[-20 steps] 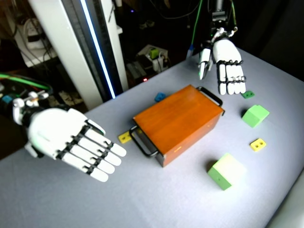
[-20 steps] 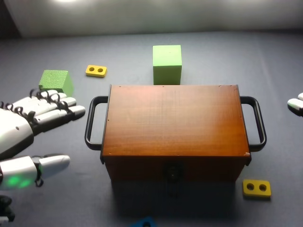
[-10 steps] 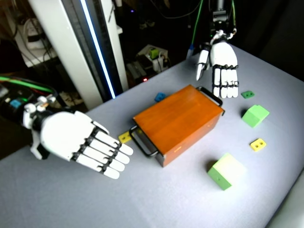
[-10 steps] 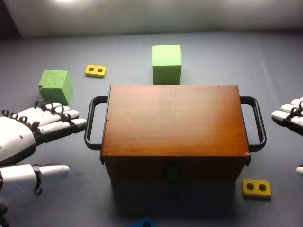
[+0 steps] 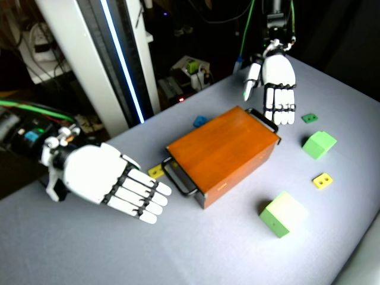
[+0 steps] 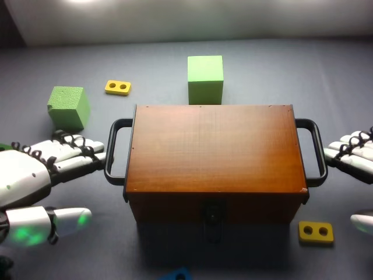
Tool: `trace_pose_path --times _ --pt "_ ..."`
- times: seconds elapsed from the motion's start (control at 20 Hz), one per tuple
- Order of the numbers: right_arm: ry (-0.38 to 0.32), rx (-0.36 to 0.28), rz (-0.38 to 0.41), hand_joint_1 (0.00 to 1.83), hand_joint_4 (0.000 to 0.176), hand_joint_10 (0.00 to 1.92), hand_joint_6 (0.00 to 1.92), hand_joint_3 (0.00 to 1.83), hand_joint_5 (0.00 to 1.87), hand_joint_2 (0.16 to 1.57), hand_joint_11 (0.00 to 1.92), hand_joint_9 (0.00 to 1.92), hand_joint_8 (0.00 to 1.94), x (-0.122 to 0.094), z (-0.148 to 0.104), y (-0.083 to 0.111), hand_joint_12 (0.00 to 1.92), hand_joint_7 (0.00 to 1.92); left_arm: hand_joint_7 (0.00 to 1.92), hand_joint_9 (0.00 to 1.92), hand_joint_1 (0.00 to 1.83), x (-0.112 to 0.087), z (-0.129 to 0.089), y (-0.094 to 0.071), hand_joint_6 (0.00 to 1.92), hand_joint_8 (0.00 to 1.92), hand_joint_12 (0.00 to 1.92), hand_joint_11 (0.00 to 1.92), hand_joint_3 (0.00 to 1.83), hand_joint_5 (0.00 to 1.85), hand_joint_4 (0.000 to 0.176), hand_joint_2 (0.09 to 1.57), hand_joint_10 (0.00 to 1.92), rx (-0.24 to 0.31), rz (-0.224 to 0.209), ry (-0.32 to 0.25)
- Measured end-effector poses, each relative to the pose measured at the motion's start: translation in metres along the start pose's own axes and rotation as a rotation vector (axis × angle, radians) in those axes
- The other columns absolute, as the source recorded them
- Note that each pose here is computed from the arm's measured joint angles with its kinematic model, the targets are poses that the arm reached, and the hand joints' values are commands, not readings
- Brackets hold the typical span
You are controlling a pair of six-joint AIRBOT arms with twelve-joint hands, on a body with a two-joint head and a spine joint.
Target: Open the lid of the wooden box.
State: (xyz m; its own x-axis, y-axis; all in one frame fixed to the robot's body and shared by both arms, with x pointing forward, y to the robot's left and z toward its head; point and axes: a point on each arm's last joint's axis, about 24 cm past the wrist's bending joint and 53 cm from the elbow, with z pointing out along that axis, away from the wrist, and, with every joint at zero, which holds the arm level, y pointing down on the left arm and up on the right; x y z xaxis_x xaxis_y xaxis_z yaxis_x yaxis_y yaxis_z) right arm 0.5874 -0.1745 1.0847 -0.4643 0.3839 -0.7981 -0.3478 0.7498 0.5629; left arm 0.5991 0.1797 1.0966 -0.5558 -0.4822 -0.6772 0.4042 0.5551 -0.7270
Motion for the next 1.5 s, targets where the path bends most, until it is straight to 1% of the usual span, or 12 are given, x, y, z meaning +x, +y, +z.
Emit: trace_pose_path --times 0.1,0.15,0.2,0.3,0.35,0.8,1.0,1.05,1.2,1.3,1.35,1.5 --pt "0.014 -0.01 -0.002 0.45 0.0 0.0 0.0 0.0 0.01 1.39 0.05 0.0 0.0 0.004 0.003 0.004 0.04 0.0 0.0 0.0 0.09 0.001 0.0 0.0 0.0 0.0 0.0 0.0 0.0 0.09 0.0 1.43 0.0 -0.001 -0.001 0.003" --pt "0.022 -0.016 -0.009 0.45 0.0 0.0 0.0 0.0 0.01 1.38 0.01 0.0 0.0 0.005 0.005 0.004 0.17 0.0 0.0 0.0 0.1 0.001 0.0 0.0 0.0 0.0 0.0 0.0 0.0 0.1 0.0 1.43 0.0 -0.001 -0.003 0.003" --pt "0.025 -0.017 -0.003 0.44 0.0 0.0 0.0 0.0 0.02 1.38 0.0 0.0 0.0 0.007 0.005 0.005 0.2 0.0 0.0 0.0 0.09 0.001 0.0 0.0 0.0 0.0 0.0 0.0 0.0 0.09 0.0 1.43 0.0 0.0 -0.003 0.004" --pt "0.032 -0.022 -0.001 0.42 0.0 0.0 0.0 0.0 0.0 1.38 0.0 0.0 0.0 0.007 0.006 0.006 0.02 0.0 0.0 0.0 0.08 0.001 0.001 -0.001 0.0 0.0 0.0 0.0 0.0 0.08 0.0 1.43 0.0 0.002 -0.004 0.006" --pt "0.035 -0.024 -0.002 0.42 0.0 0.0 0.0 0.0 0.0 1.38 0.0 0.0 0.0 0.008 0.006 0.007 0.0 0.0 0.0 0.0 0.11 0.001 0.001 -0.001 0.0 0.0 0.0 0.0 0.0 0.1 0.0 1.44 0.0 0.003 -0.008 0.006" --pt "0.022 -0.042 0.018 0.4 0.0 0.0 0.0 0.01 0.0 1.4 0.0 0.0 0.0 0.002 0.006 0.011 0.0 0.0 0.0 0.0 0.06 -0.001 0.001 -0.006 0.0 0.0 0.0 0.0 0.0 0.0 0.0 1.44 0.0 0.023 -0.013 -0.002" --pt "-0.011 -0.071 0.025 0.37 0.0 0.0 0.0 0.01 0.0 1.41 0.0 0.0 0.0 -0.007 0.005 0.019 0.0 0.0 0.0 0.0 0.08 -0.002 0.0 -0.014 0.0 0.0 0.0 0.0 0.0 0.0 0.034 1.44 0.0 0.054 -0.012 -0.009" --pt "-0.019 -0.08 0.028 0.37 0.0 0.0 0.0 0.01 0.0 1.42 0.0 0.0 0.0 -0.008 0.004 0.022 0.0 0.0 0.0 0.0 0.1 -0.004 0.0 -0.017 0.0 0.0 0.0 0.0 0.0 0.0 0.038 1.44 0.0 0.061 -0.014 -0.014" --pt "-0.043 -0.095 0.02 0.34 0.0 0.0 0.0 0.0 0.0 1.41 0.0 0.0 0.0 -0.017 0.001 0.025 0.0 0.0 0.0 0.0 0.1 -0.011 -0.003 -0.023 0.0 0.0 0.0 0.0 0.0 0.0 0.017 1.43 0.0 0.079 -0.007 -0.035" --pt "-0.061 -0.1 0.018 0.31 0.0 0.0 0.0 0.01 0.0 1.42 0.0 0.0 0.0 -0.023 -0.001 0.027 0.0 0.0 0.0 0.0 0.12 -0.018 -0.004 -0.027 0.0 0.0 0.0 0.0 0.0 0.0 0.015 1.43 0.0 0.095 0.007 -0.056" --pt "-0.072 -0.103 0.018 0.31 0.0 0.0 0.0 0.0 0.0 1.42 0.0 0.0 0.0 -0.027 -0.001 0.027 0.0 0.0 0.0 0.0 0.15 -0.023 -0.005 -0.029 0.0 0.0 0.0 0.0 0.0 0.0 0.0 1.43 0.0 0.101 0.013 -0.069" --pt "-0.098 -0.107 0.016 0.27 0.0 0.0 0.0 0.0 0.0 1.42 0.0 0.0 0.0 -0.036 -0.003 0.027 0.0 0.0 0.0 0.0 0.21 -0.032 -0.006 -0.03 0.0 0.0 0.0 0.0 0.0 0.0 0.0 1.42 0.0 0.104 0.035 -0.101"
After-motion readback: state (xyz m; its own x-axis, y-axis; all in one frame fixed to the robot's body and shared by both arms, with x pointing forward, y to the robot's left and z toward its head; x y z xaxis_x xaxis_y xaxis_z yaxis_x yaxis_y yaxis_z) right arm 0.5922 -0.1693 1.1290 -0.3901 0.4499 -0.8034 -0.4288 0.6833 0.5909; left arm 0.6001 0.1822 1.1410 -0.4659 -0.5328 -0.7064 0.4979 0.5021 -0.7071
